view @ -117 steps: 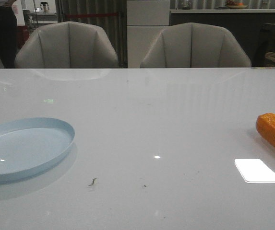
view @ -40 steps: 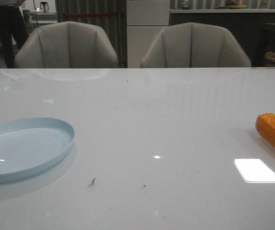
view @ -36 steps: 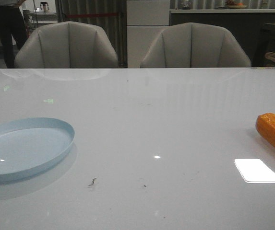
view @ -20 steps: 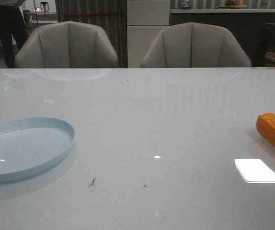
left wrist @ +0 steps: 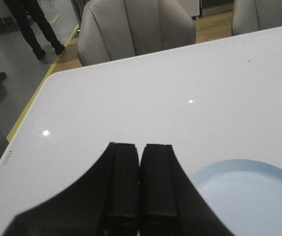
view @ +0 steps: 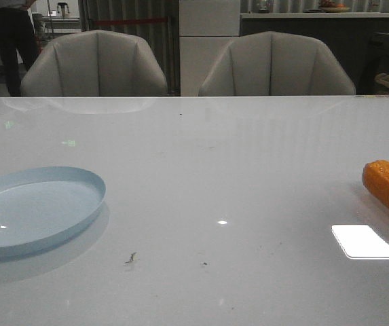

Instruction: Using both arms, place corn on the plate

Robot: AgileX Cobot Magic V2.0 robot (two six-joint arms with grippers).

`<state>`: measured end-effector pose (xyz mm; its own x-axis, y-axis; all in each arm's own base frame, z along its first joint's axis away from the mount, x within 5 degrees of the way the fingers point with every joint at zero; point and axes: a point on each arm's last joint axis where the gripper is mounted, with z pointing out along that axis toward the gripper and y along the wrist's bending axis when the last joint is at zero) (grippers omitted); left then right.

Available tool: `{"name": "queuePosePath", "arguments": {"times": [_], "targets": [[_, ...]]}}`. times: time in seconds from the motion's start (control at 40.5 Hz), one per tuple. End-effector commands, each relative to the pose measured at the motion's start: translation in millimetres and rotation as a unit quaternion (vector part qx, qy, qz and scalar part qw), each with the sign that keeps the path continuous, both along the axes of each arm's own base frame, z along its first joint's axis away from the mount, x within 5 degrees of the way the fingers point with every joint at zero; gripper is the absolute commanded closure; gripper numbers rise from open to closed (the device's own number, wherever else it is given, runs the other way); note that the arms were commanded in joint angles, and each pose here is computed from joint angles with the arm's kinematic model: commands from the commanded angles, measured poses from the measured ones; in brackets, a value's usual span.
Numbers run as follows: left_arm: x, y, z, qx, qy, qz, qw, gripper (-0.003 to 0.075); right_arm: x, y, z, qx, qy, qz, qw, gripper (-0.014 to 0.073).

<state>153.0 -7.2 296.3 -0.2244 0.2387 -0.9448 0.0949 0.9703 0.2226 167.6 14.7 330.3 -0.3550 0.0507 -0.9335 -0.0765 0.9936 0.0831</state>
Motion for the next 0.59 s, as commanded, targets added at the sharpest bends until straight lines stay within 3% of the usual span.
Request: {"name": "queuePosePath", "arguments": {"times": [0.0, 0.123, 0.247, 0.37, 0.568], "targets": [[6.7, -2.2, 17.4, -0.009, -0.053, -0.008, 0.998, 0.0619, 7.9, -0.8, 14.6, 0.003, -0.043, -0.006, 0.999, 0.0527], [8.5, -2.3, 15.9, -0.009, -0.049, -0.008, 0.999, 0.0556, 13.1, -0.5, 10.2, 0.002, -0.031, -0.006, 1.000, 0.0487], [8.5, -2.3, 16.0, -0.009, -0.049, -0.009, 0.999, 0.0452, 15.7, -0.3, 7.5, 0.002, -0.022, -0.006, 1.000, 0.0321], [8.5, -2.3, 16.0, -0.009, -0.049, -0.009, 0.999, 0.0402, 16.9, -0.1, 5.4, 0.001, -0.014, -0.005, 1.000, 0.0162], [8.3, -2.1, 13.9, -0.042, -0.042, -0.001, 0.998, 0.0401, 16.7, 0.1, 4.0, 0.001, -0.007, -0.004, 1.000, 0.0149]]}}
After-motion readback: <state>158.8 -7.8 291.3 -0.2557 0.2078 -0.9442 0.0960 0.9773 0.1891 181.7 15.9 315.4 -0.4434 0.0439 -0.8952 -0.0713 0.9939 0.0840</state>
